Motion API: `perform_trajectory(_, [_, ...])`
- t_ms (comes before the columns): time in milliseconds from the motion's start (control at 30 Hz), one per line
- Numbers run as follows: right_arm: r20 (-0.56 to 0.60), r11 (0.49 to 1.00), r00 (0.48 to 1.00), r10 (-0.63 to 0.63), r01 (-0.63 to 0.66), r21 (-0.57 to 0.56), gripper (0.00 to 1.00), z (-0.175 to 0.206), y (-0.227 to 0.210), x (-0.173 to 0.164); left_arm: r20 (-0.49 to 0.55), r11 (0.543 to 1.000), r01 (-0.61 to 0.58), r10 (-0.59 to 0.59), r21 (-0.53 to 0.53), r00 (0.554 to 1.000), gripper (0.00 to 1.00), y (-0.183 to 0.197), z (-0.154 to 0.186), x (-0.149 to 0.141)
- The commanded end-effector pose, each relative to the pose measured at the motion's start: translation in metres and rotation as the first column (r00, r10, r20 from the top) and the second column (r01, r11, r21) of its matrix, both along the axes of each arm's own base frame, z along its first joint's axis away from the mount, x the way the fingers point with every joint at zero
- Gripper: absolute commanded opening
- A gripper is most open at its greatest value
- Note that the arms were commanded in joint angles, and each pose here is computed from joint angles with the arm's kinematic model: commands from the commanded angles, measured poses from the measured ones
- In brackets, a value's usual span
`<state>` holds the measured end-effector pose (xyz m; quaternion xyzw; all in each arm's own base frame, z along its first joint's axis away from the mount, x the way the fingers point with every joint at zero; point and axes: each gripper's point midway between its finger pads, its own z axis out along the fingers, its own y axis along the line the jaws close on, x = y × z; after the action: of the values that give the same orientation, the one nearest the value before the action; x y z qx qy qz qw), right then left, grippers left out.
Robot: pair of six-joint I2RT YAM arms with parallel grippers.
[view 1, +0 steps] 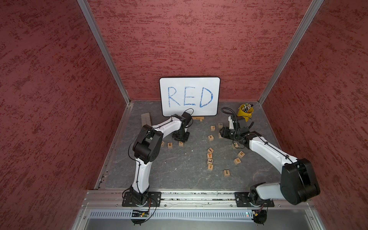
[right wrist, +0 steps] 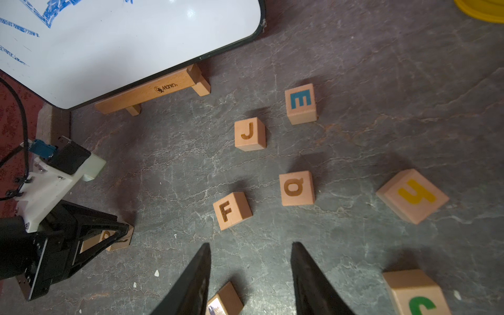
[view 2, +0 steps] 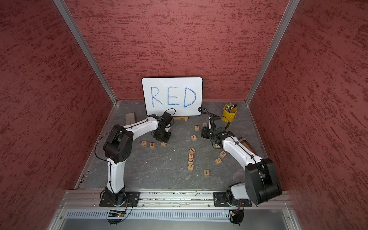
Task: Assemble the uppercase word "red" with letter blocks
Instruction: Move the letter block to the center of the board.
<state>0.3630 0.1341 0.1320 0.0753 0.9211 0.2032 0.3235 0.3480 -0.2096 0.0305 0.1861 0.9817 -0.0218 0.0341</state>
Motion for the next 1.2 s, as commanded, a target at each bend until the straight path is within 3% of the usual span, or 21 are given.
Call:
perform_trajectory(0, [0.045,1.000,0.999,0.003,-0.003,0.015,0.49,0.010,0.000,0.005,0.034,0.990,0.138,-0.138,0.008,0.990,0.28,-0.003,-0.004,0.005])
perform_trajectory(233, [0.045,1.000,0.999,0.007,-0.008,0.020,0.49,0.011,0.001,0.008,0.066,0.930,0.366,-0.366,0.004,0.928,0.30,-0.002,0.000,0.010])
perform_trajectory(500, [0.038,1.000,0.999,0.008,-0.009,0.018,0.49,0.012,0.003,0.011,0.094,0.768,0.640,-0.636,-0.022,0.766,0.32,-0.012,0.017,-0.013])
perform_trajectory(700, [0.040,1.000,0.999,0.008,-0.010,0.026,0.49,0.015,0.005,0.014,0.077,0.659,0.749,-0.745,-0.069,0.663,0.33,-0.017,0.018,-0.031])
perform_trajectory(967, [0.032,1.000,0.999,-0.008,0.007,0.019,0.49,0.015,0.001,0.011,0.099,0.542,0.840,-0.834,-0.028,0.542,0.33,-0.018,0.011,-0.033])
perform_trajectory(1167, [0.022,1.000,1.000,-0.011,0.010,0.025,0.49,0.014,0.002,0.012,0.128,0.405,0.913,-0.909,0.051,0.396,0.33,-0.016,0.008,-0.039])
